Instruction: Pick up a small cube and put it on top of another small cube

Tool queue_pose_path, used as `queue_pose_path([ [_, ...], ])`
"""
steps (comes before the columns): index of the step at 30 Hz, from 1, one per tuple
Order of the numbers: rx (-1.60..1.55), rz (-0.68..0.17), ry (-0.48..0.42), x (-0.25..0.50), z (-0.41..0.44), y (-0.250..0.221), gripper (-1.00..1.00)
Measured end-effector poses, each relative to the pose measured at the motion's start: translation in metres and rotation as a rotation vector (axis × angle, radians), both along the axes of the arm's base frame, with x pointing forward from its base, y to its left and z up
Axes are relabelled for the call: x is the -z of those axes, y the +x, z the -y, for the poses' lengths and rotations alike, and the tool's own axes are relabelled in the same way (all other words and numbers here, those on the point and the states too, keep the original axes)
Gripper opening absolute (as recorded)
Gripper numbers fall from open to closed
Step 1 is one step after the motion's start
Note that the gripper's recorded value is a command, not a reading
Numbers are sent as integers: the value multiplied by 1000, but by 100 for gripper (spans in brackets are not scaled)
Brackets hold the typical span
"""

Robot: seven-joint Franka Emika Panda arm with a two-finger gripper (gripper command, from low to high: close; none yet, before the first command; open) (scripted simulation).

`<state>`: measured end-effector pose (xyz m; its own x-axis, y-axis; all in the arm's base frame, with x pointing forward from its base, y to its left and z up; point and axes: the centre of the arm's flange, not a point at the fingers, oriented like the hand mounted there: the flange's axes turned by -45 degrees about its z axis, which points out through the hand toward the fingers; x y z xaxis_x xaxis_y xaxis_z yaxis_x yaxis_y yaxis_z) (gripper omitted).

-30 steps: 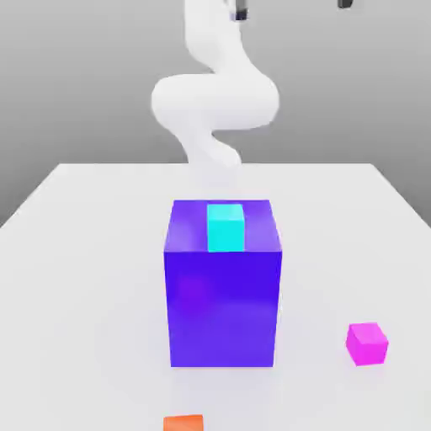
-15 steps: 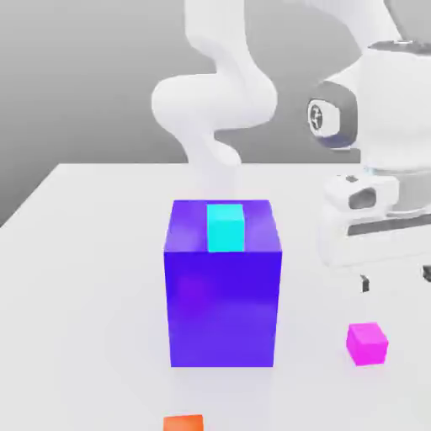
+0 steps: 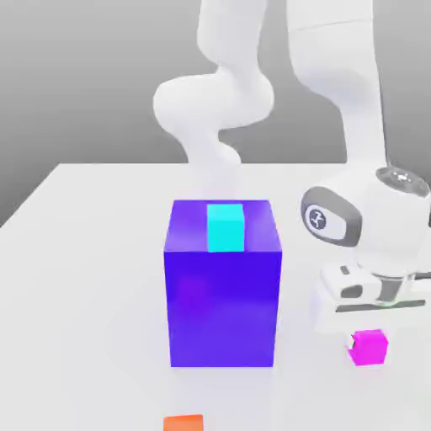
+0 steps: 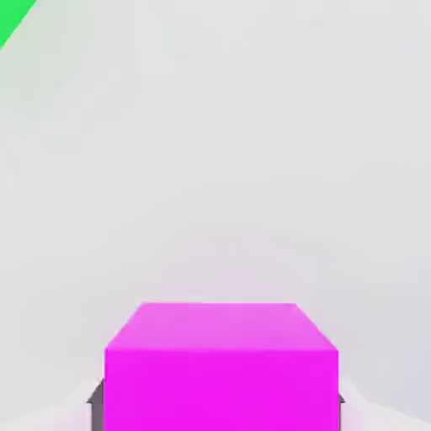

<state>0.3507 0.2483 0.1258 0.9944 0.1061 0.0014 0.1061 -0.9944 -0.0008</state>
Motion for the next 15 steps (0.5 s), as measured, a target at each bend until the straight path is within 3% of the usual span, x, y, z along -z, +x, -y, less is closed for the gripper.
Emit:
queue_pose_path([
  [7,-8,0,-1,-62,-2,2,-100],
  [15,-292,-2,-1,-92,-51,67,-100],
])
